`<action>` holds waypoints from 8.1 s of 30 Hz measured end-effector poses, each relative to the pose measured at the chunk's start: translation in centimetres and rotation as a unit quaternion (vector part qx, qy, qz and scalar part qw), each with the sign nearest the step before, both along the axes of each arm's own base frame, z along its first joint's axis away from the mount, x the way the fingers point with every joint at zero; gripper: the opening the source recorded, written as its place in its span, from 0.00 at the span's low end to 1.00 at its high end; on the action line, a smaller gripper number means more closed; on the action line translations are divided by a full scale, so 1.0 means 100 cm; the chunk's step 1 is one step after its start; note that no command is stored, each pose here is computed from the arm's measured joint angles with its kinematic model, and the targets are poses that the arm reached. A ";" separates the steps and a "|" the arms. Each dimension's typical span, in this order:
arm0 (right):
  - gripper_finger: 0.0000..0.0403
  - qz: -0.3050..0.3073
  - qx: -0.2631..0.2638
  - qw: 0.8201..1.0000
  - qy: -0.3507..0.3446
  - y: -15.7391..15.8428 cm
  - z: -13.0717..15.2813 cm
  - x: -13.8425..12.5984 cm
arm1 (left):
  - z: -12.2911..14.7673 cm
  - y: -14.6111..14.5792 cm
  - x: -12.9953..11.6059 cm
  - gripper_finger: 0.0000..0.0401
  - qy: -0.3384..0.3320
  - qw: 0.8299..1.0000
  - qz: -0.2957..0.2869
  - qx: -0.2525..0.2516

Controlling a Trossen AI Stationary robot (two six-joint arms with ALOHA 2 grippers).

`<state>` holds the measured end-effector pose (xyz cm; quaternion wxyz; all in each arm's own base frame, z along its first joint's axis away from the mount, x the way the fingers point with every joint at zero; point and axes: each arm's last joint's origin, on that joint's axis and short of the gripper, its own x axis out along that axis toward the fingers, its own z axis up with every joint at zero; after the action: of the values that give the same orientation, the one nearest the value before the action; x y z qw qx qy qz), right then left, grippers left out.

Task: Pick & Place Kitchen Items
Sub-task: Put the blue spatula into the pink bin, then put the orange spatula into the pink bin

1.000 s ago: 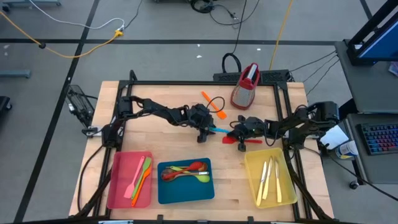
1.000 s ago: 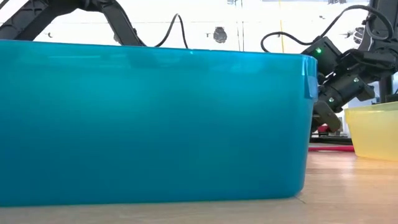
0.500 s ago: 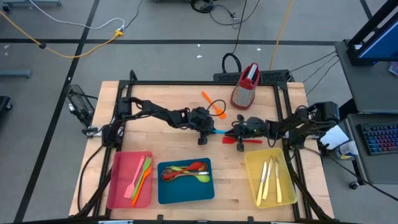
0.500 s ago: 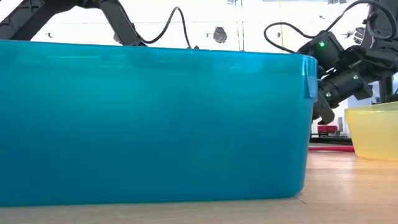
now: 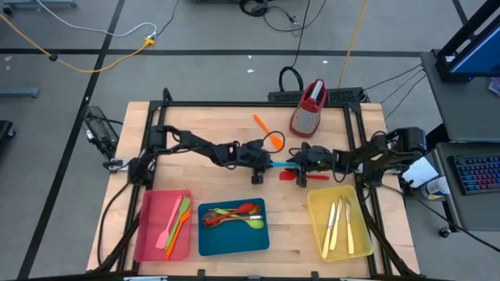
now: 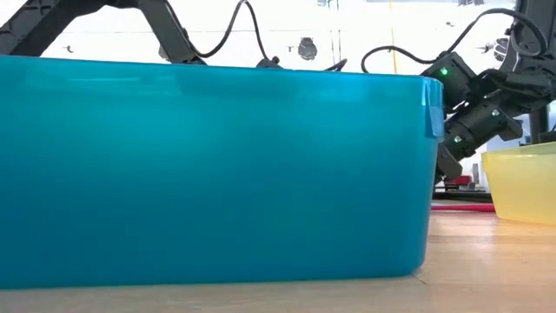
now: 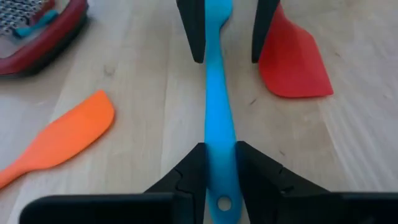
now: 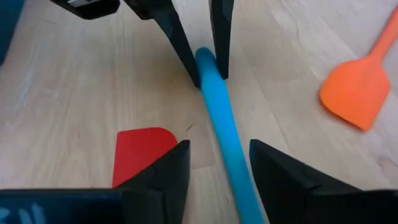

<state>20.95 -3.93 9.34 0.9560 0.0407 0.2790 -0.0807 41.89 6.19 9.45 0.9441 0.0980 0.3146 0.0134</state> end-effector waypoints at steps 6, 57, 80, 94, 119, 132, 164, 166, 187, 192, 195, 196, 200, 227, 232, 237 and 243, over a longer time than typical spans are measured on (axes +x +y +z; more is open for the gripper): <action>0.45 -0.011 -0.003 1.000 0.000 -0.005 0.000 -0.001 | 0.001 -0.002 0.001 0.21 -0.001 0.999 0.025 0.026; 0.07 0.056 -0.058 0.997 0.014 -0.008 -0.002 -0.004 | 0.009 -0.010 0.006 0.22 -0.050 0.998 0.031 0.014; 0.08 0.109 -0.141 0.983 -0.034 -0.010 0.019 0.021 | 0.016 -0.010 0.011 0.22 -0.094 0.995 0.010 -0.043; 0.09 0.125 -0.157 0.980 0.002 -0.009 0.016 0.021 | 0.016 -0.010 0.011 0.22 -0.100 0.992 0.025 -0.071; 0.12 0.131 -0.135 0.982 -0.023 -0.008 0.018 0.022 | 0.016 -0.007 0.010 0.05 -0.098 0.991 0.028 -0.092; 0.25 0.126 -0.141 0.978 -0.090 -0.007 0.045 0.021 | 0.030 -0.006 0.005 0.05 -0.078 0.991 0.079 -0.078; 0.25 0.194 -0.098 0.954 -0.204 0.030 0.084 0.002 | 0.210 -0.162 -0.161 0.05 -0.014 0.951 0.230 -0.207; 0.25 0.194 -0.097 0.955 -0.201 0.030 0.082 0.001 | 0.206 -0.173 -0.168 0.05 0.002 0.940 0.244 -0.238; 0.25 0.193 -0.087 0.962 -0.172 0.031 0.063 -0.011 | 0.222 -0.207 -0.265 0.05 0.382 0.653 0.536 -0.375; 0.25 0.196 -0.095 0.961 -0.172 0.031 0.063 -0.011 | 0.207 -0.224 -0.271 0.05 0.366 0.650 0.579 -0.329; 0.25 0.196 -0.095 0.961 -0.172 0.031 0.063 -0.011 | 0.189 -0.233 -0.272 0.07 0.354 0.642 0.619 -0.281; 0.25 0.196 -0.095 0.961 -0.172 0.031 0.063 -0.011 | 0.181 -0.237 -0.272 0.07 0.353 0.643 0.627 -0.263; 0.25 0.196 -0.095 0.961 -0.172 0.031 0.063 -0.011 | 0.153 -0.252 -0.270 0.07 0.339 0.638 0.659 -0.209; 0.25 0.196 -0.111 0.953 -0.204 0.031 0.070 -0.010 | 0.110 -0.274 -0.252 0.50 0.397 0.667 0.614 -0.143; 0.25 0.198 -0.120 0.950 -0.207 0.031 0.070 -0.010 | 0.115 -0.264 -0.248 0.50 0.389 0.688 0.599 -0.125; 0.25 0.191 -0.126 0.946 -0.230 0.030 0.075 -0.009 | 0.133 -0.248 -0.248 0.46 0.350 0.737 0.569 -0.107; 0.27 0.105 -0.127 0.957 -0.239 0.026 0.079 -0.008 | 0.165 -0.218 -0.249 0.42 0.221 0.816 0.524 -0.101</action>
<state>20.10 -1.36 17.23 0.9952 -0.0924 0.0329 -0.0022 17.03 -15.62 25.99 0.7037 -0.1774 0.5185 0.4523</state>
